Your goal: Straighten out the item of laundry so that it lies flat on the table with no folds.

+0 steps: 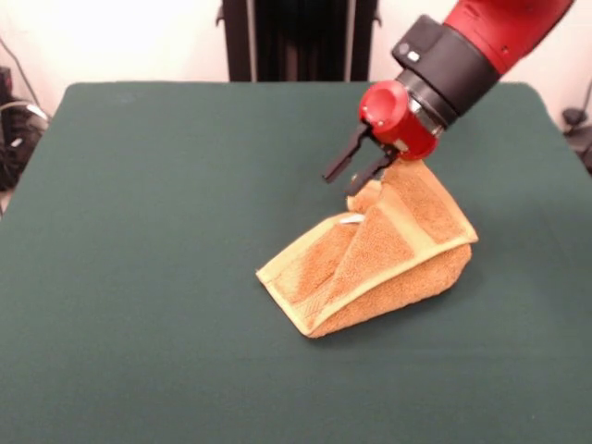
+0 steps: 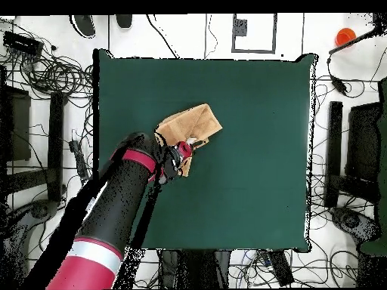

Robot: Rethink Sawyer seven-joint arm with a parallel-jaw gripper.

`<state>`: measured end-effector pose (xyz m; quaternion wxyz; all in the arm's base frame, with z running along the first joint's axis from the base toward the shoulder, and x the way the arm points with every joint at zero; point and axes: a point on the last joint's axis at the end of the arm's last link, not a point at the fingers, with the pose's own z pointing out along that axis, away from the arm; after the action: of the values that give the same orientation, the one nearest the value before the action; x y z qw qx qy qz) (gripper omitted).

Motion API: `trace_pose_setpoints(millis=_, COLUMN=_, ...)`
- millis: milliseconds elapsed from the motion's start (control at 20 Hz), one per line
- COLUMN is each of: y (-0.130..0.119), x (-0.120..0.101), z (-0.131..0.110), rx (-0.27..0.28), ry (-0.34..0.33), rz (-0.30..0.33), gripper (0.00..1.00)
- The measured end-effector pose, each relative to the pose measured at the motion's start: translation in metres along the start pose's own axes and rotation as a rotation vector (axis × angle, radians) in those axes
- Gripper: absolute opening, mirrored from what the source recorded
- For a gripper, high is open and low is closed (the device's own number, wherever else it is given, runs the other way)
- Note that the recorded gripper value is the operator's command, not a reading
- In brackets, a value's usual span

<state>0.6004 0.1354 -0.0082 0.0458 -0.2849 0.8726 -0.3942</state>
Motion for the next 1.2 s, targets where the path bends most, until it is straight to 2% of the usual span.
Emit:
trace_pose_setpoints(millis=150, y=-0.006, x=0.002, z=0.005, rx=-0.002, ry=0.005, rz=0.01, gripper=1.0)
trace_pose_setpoints(millis=300, y=-0.019, x=0.01, z=0.026, rx=-0.015, ry=0.016, rz=0.037, gripper=1.0)
trace_pose_setpoints(millis=500, y=-0.029, x=0.032, z=0.072, rx=-0.03, ry=0.036, rz=0.053, gripper=1.0)
trace_pose_setpoints(millis=700, y=-0.027, x=0.067, z=0.131, rx=-0.043, ry=0.068, rz=0.041, gripper=1.0)
trace_pose_setpoints(millis=1050, y=-0.051, x=0.072, z=0.163, rx=0.027, ry=0.054, rz=0.004, gripper=1.0)
trace_pose_setpoints(millis=1200, y=-0.068, x=0.075, z=0.187, rx=0.072, ry=0.062, rz=-0.016, gripper=1.0)
